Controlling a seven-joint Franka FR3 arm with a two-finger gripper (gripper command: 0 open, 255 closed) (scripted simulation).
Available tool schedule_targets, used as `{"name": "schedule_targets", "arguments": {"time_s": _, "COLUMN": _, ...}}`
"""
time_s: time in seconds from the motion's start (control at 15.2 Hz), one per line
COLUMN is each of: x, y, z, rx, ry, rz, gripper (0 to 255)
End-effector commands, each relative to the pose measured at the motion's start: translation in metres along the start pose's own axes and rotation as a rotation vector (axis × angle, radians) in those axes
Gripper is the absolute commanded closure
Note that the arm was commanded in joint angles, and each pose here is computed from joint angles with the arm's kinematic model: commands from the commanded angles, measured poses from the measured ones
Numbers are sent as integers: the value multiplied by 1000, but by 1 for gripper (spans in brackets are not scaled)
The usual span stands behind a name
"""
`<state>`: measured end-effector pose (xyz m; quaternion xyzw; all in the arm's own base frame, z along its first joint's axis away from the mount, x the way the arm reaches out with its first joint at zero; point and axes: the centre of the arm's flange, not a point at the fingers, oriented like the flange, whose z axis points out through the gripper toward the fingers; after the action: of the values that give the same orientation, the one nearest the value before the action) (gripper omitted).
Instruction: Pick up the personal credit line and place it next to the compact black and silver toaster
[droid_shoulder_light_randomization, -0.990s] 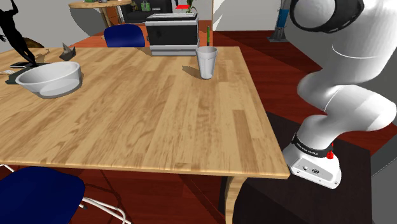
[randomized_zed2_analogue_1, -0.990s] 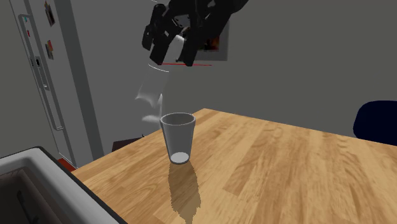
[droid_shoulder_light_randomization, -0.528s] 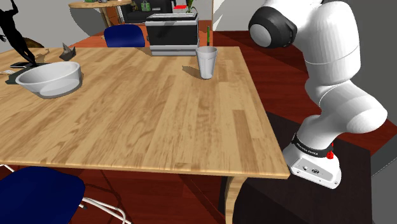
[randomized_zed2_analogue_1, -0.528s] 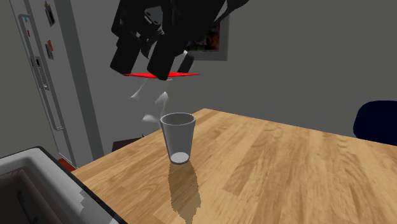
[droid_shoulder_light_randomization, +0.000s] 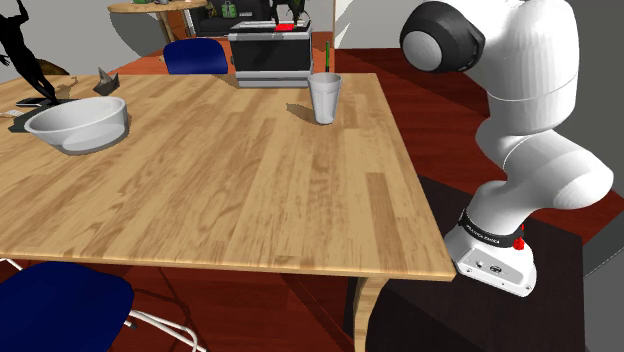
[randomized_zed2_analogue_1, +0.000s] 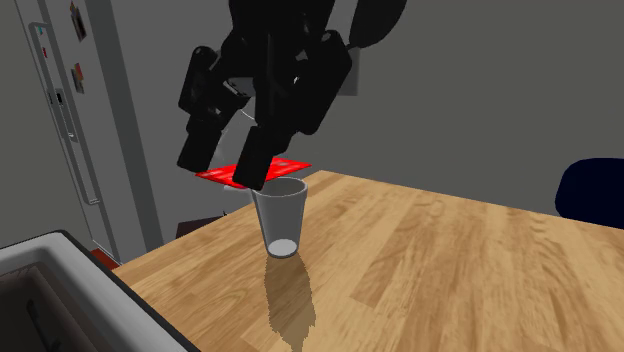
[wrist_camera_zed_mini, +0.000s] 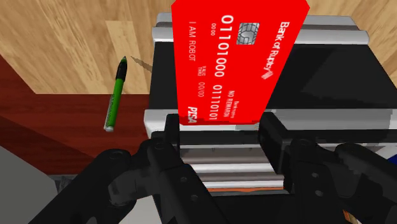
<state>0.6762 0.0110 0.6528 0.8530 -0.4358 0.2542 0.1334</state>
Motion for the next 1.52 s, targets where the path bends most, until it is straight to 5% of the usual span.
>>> {"name": "schedule_targets", "arguments": {"time_s": 0.0, "x": -6, "y": -1, "z": 9, "rx": 0, "ry": 0, "rz": 0, "gripper": 255}}
{"name": "schedule_targets", "arguments": {"time_s": 1.45, "x": -70, "y": -2, "z": 106, "rx": 0, "ry": 0, "rz": 0, "gripper": 255}}
